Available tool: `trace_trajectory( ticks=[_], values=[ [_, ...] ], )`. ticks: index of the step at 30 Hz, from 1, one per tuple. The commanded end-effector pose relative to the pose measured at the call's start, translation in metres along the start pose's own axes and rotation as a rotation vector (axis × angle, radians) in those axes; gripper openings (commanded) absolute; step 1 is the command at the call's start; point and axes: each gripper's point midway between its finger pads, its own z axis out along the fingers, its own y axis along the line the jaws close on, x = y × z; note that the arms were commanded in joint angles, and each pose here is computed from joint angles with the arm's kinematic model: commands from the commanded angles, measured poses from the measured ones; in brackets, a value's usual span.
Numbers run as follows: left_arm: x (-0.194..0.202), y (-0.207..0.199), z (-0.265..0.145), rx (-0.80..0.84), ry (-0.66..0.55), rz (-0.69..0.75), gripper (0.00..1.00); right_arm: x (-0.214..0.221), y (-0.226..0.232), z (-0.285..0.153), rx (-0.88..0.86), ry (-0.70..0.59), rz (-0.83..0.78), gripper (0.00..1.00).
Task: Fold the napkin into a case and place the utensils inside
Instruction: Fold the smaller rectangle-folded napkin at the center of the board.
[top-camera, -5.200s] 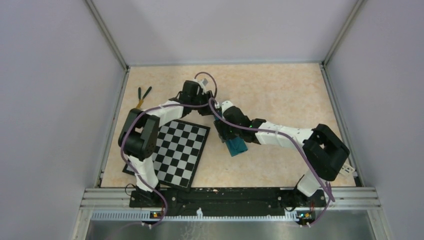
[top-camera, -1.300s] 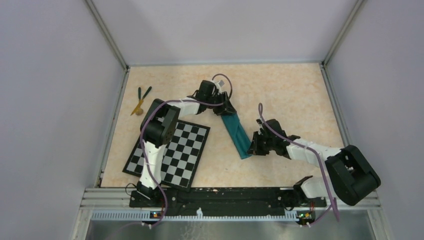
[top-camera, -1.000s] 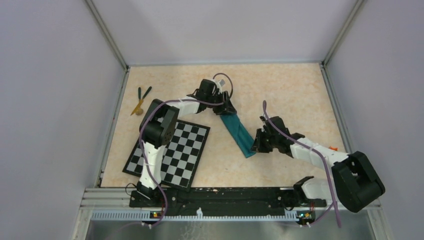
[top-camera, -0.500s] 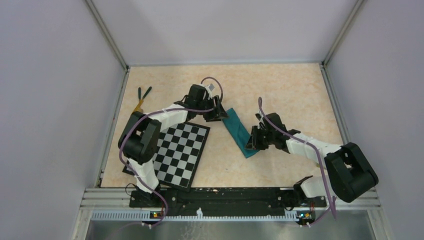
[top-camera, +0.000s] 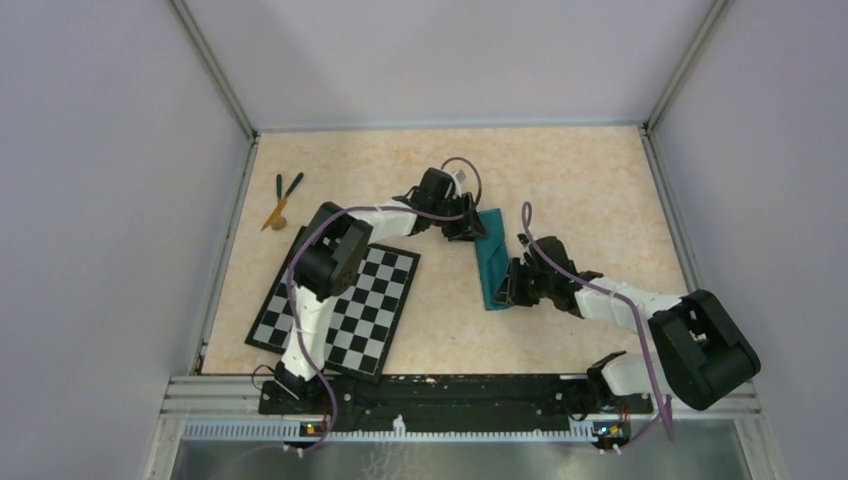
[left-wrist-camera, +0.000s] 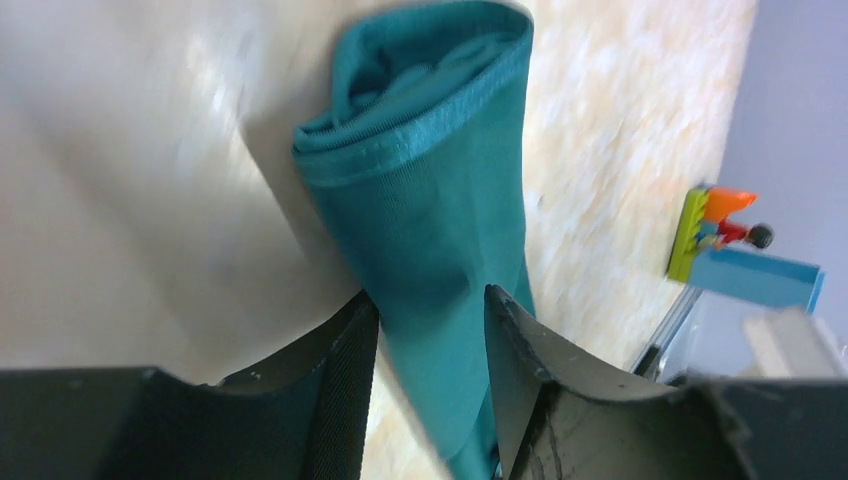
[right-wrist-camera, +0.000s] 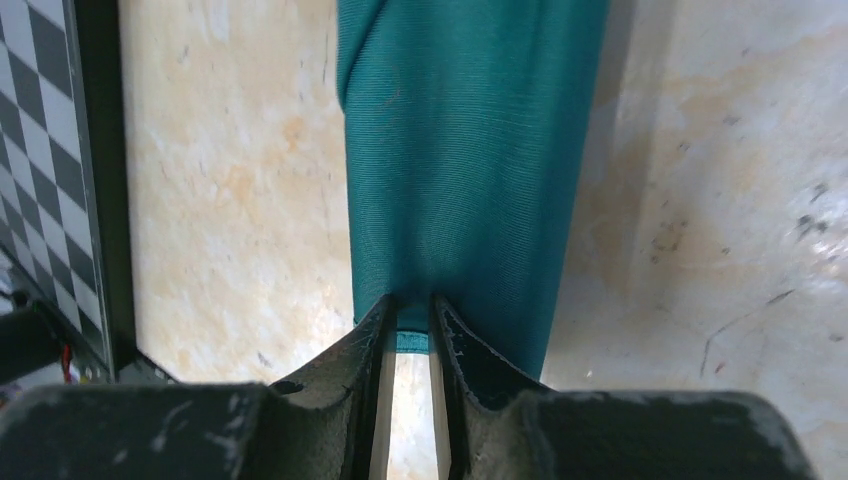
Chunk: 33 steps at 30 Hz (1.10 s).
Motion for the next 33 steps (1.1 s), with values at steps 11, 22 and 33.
trace_trajectory(
  ticks=[11, 22, 33],
  values=[
    [-0.099, -0.087, 0.023, 0.12, -0.131, 0.333, 0.6, -0.104, 0.0, 0.009, -0.008, -0.202, 0.003, 0.36],
    [-0.044, -0.096, -0.146, 0.159, -0.199, 0.339, 0.67, -0.119, -0.029, 0.026, 0.172, -0.228, 0.085, 0.36],
    [0.015, -0.108, -0.234, 0.179, -0.267, 0.376, 0.68, -0.191, -0.084, 0.06, 0.274, -0.431, 0.457, 0.32]
  ],
)
